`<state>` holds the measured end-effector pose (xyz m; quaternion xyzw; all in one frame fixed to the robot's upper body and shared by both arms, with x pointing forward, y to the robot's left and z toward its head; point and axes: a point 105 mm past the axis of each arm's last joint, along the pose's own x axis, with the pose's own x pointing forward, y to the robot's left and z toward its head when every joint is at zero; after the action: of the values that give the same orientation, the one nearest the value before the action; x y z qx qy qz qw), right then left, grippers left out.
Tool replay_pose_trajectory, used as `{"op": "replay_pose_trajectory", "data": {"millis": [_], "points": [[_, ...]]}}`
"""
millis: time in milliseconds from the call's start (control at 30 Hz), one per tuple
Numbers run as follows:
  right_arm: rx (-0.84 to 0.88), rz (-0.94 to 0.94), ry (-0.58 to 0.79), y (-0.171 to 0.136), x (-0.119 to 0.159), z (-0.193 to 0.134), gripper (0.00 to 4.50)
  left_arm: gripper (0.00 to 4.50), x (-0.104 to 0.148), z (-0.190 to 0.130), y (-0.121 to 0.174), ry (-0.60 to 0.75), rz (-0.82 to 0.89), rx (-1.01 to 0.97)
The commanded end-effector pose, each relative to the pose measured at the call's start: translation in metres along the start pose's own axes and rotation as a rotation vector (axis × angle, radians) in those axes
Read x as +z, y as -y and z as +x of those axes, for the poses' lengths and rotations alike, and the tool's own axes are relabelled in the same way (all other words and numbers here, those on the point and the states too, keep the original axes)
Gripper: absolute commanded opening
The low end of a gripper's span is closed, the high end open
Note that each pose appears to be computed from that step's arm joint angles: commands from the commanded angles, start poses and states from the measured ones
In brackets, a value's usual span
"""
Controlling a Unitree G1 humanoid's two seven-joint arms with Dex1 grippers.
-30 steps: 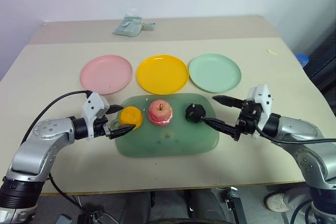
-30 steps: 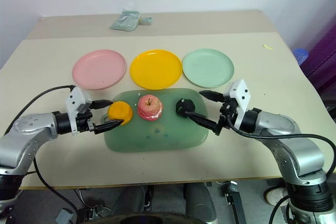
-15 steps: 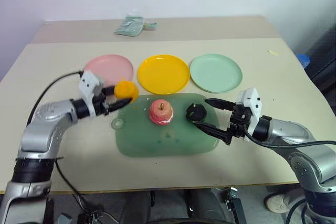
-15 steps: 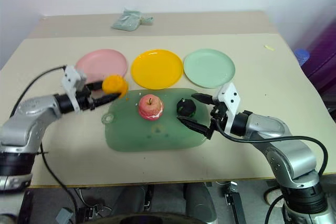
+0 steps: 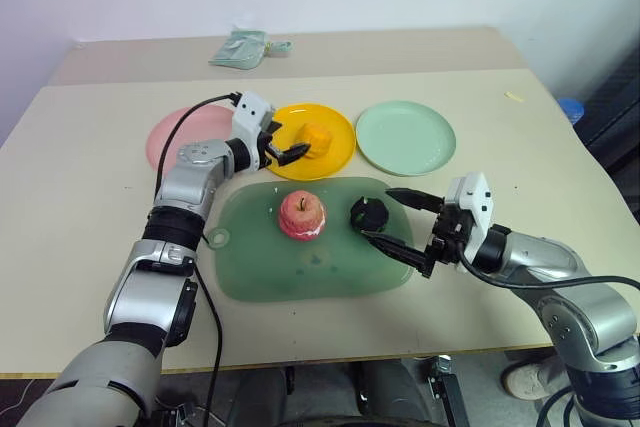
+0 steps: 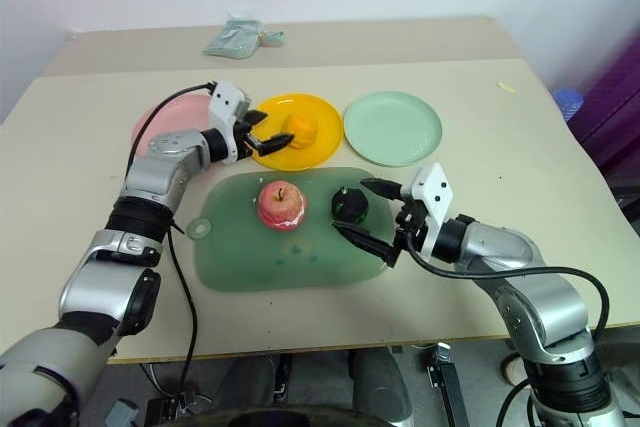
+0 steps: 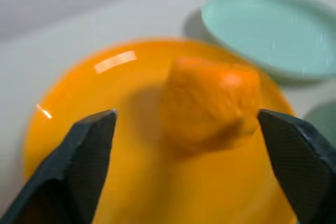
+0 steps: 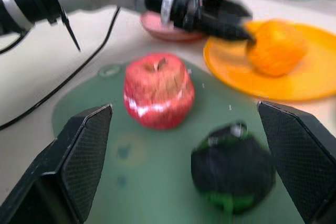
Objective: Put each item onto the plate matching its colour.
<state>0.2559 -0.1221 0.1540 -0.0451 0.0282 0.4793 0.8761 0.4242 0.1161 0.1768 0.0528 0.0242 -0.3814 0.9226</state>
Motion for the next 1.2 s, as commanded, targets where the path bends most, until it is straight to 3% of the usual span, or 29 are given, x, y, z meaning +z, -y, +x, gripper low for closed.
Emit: {"op": "replay_pose_trajectory", "data": {"millis": [33,100,267,400,533,667,700,800,900,1033,1200], "points": [[-0.015,-0.046,0.04,-0.002,0.01,-0.005,4.5,4.45,0.037,-0.025,0.009,0.165,0.008,-0.1],[-0.014,-0.045,0.033,-0.003,0.009,-0.005,4.5,4.45,0.035,-0.044,0.031,0.168,0.002,-0.232],[0.017,-0.057,0.023,-0.004,0.014,0.0,4.5,4.45,0.011,-0.071,0.081,0.027,0.036,-0.472],[0.038,-0.056,0.028,-0.004,0.02,0.005,4.5,4.45,-0.022,-0.072,0.099,-0.148,0.132,-0.53],[0.046,-0.054,0.015,-0.003,0.016,0.005,4.5,4.45,-0.042,-0.065,0.102,-0.23,0.171,-0.504],[0.039,-0.051,0.013,-0.002,0.013,0.001,4.5,3.21,-0.046,-0.062,0.098,-0.249,0.197,-0.475],[0.035,-0.05,0.011,-0.001,0.012,-0.001,4.5,2.92,-0.037,-0.061,0.095,-0.205,0.185,-0.456],[0.028,-0.051,0.008,-0.001,0.009,-0.003,4.5,2.83,-0.018,-0.06,0.085,-0.109,0.146,-0.404],[0.017,-0.057,0.008,-0.002,0.007,-0.004,4.5,2.83,0.01,-0.066,0.017,0.017,0.124,-0.049],[0.017,-0.06,0.012,-0.002,0.007,-0.003,4.5,2.83,0.004,-0.084,-0.058,-0.032,0.074,0.35],[0.023,-0.066,0.016,0.001,0.008,0.002,4.5,2.83,-0.012,-0.091,-0.085,-0.103,0.026,0.483]]}}
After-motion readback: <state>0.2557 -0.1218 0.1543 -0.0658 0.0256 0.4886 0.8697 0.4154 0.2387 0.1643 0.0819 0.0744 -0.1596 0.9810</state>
